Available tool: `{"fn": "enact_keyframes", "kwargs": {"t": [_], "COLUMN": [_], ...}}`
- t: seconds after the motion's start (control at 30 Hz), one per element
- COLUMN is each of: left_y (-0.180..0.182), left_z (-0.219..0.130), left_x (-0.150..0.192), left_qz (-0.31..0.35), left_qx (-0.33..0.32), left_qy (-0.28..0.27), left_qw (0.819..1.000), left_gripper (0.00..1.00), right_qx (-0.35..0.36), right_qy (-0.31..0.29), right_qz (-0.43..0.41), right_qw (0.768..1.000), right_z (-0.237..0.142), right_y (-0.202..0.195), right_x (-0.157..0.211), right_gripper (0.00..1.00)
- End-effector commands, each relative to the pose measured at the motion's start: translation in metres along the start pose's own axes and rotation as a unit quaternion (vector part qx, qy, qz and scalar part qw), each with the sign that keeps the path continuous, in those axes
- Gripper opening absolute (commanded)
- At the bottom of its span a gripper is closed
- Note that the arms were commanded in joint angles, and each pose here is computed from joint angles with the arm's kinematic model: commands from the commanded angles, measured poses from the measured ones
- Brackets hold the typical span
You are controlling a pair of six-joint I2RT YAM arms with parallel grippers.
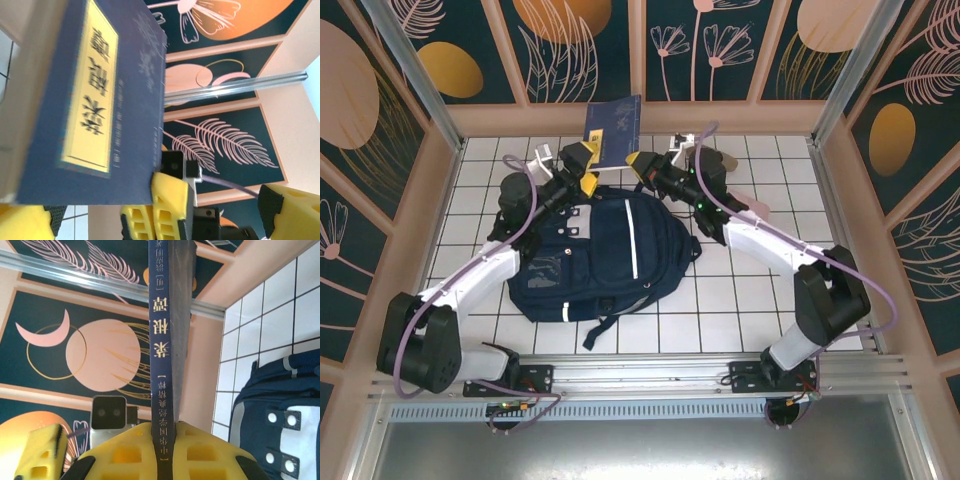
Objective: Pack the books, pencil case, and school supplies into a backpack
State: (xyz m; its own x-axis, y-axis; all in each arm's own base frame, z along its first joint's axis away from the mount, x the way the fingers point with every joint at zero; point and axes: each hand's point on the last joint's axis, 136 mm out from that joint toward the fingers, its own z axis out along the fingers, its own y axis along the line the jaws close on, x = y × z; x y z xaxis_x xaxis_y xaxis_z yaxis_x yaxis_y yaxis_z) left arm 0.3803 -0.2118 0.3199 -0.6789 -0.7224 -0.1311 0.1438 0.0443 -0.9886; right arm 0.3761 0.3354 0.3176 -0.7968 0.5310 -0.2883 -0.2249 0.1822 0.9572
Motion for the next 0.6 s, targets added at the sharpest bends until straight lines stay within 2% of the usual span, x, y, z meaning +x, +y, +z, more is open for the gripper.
{"fn": "enact_keyframes", "kwargs": {"t": [0.0, 0.37, 0.47, 0.57], "left_y": [-0.011, -0.023, -0.028, -0.031], "left_z": [-0.013, -0.007, -0.008, -0.009], "left_x": [-0.011, -0.013, -0.012, -0.011], "left_qz": [-0.006, -0.018, -0.017, -0.013], "left_qx": [0.021, 0.07, 0.078, 0.084], "left_qy": [-0.053, -0.063, -0.067, -0.069], "left_qw": [0.998, 0.995, 0.995, 0.994], "left_gripper": [0.97, 0.84, 0.75, 0.59], "right_qx": [-0.069, -0.099, -0.101, -0.099], "right_qy": [-0.075, -0.089, -0.089, -0.087], "right_qz": [-0.027, 0.012, 0.021, 0.023], "right_qw": [0.994, 0.991, 0.991, 0.991], "right_z": [-0.018, -0.021, -0.021, -0.021], "right_y": [0.05, 0.047, 0.044, 0.042], "right_x": [-0.012, 0.015, 0.021, 0.029], "right_gripper": [0.0, 0.0, 0.0, 0.0]}}
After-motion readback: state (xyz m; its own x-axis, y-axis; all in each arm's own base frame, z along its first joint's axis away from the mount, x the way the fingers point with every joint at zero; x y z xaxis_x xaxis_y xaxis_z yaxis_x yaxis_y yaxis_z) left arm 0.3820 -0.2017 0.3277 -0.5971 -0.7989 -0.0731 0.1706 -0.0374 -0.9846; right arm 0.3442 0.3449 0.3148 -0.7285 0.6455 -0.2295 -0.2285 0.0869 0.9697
